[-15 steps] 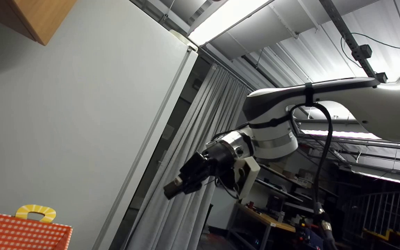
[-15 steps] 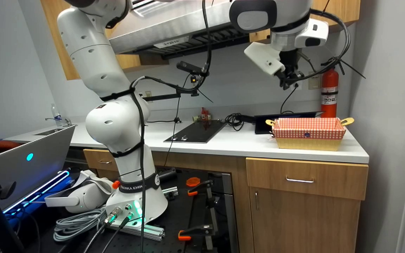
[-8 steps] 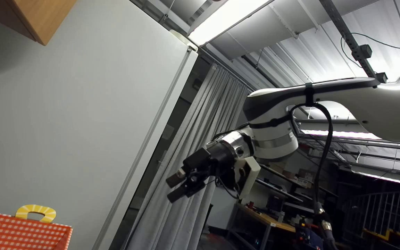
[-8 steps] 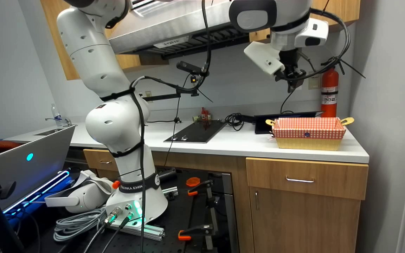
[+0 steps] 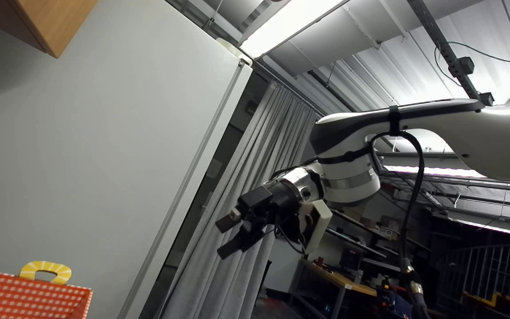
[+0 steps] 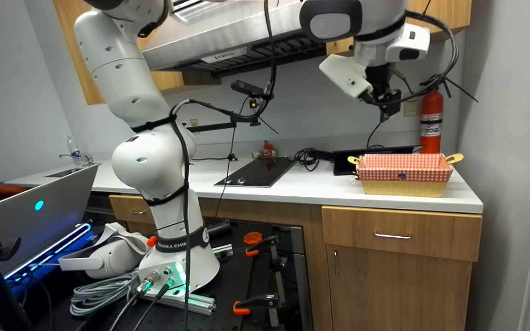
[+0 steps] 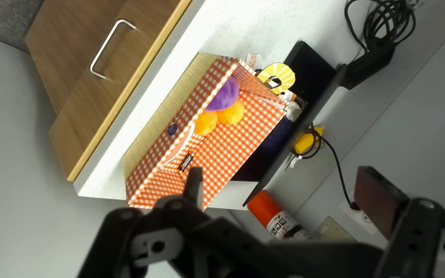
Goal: Close the open drawer
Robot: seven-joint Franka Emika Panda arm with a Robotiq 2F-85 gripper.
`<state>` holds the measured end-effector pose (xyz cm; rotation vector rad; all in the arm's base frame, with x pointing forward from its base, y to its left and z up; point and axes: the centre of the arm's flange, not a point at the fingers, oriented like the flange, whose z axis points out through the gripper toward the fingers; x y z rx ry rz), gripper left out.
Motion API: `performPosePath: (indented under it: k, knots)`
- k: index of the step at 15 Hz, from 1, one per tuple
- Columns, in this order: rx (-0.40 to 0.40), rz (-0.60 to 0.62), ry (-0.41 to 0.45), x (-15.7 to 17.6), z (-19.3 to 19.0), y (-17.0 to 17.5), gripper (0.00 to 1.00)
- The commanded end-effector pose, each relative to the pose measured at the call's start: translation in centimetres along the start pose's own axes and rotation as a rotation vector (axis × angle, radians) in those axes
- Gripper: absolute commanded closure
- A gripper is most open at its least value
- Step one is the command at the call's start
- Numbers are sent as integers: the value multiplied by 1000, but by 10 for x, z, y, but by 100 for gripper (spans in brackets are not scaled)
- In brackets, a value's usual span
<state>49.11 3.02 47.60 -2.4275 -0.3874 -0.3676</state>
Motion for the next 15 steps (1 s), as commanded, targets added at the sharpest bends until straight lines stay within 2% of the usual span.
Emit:
performPosePath:
  k: [1, 15]
  knots:
    - [16, -1, -4, -7, -8, -7, 0]
    - [0, 4, 0, 0, 0, 0, 0]
